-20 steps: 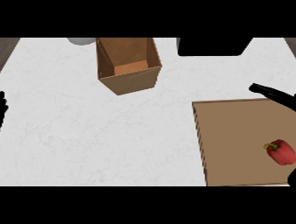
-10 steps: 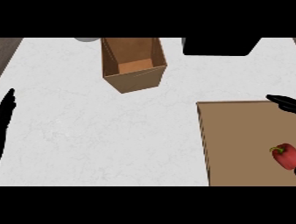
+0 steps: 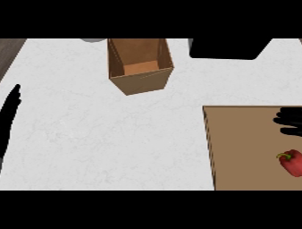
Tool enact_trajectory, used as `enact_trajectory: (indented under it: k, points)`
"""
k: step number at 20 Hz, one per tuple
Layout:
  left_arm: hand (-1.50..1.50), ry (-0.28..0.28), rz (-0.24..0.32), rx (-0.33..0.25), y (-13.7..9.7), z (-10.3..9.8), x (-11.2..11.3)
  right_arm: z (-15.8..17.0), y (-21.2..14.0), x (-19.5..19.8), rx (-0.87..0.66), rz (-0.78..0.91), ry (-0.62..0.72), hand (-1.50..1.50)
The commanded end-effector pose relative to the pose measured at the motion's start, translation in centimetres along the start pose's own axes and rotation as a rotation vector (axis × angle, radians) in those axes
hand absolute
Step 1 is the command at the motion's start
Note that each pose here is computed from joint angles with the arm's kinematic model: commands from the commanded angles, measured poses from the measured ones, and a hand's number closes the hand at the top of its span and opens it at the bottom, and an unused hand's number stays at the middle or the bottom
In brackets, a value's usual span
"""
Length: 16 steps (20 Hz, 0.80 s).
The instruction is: Pick the bell pepper from the tray and place it in the cardboard box
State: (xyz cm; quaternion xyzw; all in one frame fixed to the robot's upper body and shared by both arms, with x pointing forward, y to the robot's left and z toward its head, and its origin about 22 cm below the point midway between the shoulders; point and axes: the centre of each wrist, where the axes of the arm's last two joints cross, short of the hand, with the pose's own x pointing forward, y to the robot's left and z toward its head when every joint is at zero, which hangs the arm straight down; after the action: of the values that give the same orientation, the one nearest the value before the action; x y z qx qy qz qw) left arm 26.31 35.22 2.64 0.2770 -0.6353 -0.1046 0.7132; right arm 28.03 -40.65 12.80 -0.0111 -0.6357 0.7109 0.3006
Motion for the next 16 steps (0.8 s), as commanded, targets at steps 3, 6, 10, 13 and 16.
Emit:
enact_trajectory:
  k: [3,6,10,13,16]
  points:
    - [0.00,0.026,-0.010,0.004,-0.1,-0.3,-0.9,0.5,2.4,-1.6,0.263,0.157,-0.122,-1.50]
    - [0.00,0.027,-0.004,-0.012,-1.0,-0.2,-0.8,-0.5,2.7,-3.1,0.304,0.157,-0.111,-1.50]
    - [0.00,0.020,-0.021,0.008,-0.5,-0.4,-0.5,-0.6,4.3,-4.3,0.333,0.215,-0.087,-1.50]
    - [0.00,0.024,-0.015,0.011,0.5,-0.6,-0.1,-2.5,3.8,-4.8,0.344,0.225,-0.083,-1.50]
    - [0.00,0.022,-0.022,0.032,0.8,-0.9,-0.1,-2.2,6.1,-5.6,0.352,0.236,-0.087,-1.50]
